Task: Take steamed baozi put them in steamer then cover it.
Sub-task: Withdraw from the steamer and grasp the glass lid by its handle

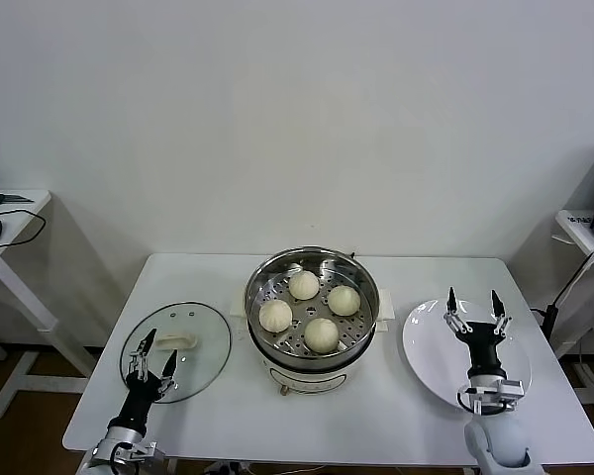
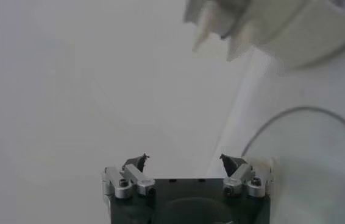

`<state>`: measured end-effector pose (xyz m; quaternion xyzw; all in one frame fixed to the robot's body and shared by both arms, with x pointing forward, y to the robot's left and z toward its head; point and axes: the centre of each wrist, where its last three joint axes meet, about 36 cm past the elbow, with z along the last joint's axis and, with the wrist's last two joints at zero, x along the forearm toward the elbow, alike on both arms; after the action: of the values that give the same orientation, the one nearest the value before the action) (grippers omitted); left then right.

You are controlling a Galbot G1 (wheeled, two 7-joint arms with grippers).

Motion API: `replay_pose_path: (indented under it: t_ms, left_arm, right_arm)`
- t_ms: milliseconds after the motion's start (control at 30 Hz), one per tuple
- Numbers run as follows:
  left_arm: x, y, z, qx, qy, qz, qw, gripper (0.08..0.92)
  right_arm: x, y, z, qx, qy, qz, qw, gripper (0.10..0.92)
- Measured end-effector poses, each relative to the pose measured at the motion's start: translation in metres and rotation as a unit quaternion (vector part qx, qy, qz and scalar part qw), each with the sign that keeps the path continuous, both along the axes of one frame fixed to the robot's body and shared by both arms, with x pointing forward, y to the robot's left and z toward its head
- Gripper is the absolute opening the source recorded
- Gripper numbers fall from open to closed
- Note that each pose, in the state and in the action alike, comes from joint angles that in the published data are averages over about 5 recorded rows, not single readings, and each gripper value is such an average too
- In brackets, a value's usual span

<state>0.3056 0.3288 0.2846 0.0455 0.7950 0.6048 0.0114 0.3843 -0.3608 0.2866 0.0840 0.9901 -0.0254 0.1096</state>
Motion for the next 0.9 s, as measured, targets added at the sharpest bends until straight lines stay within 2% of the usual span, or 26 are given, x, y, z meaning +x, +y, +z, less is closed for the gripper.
replay_pose_path:
  t_ms: [400,900]
  left_arm:
    - [0.013,0.005,-0.027,0.079,-0.007,-0.008,0.997,0.823]
    - [0.039,0.003,-0.034,0.106,-0.016,-0.004,0.994,0.823]
  right_arm:
    - [-0.023,0.008,-0.019,0.010,0.019,-0.014,1.000,0.823]
    - [-0.035,0.016,-0.029,0.010,0.028,-0.018,0.999,0.823]
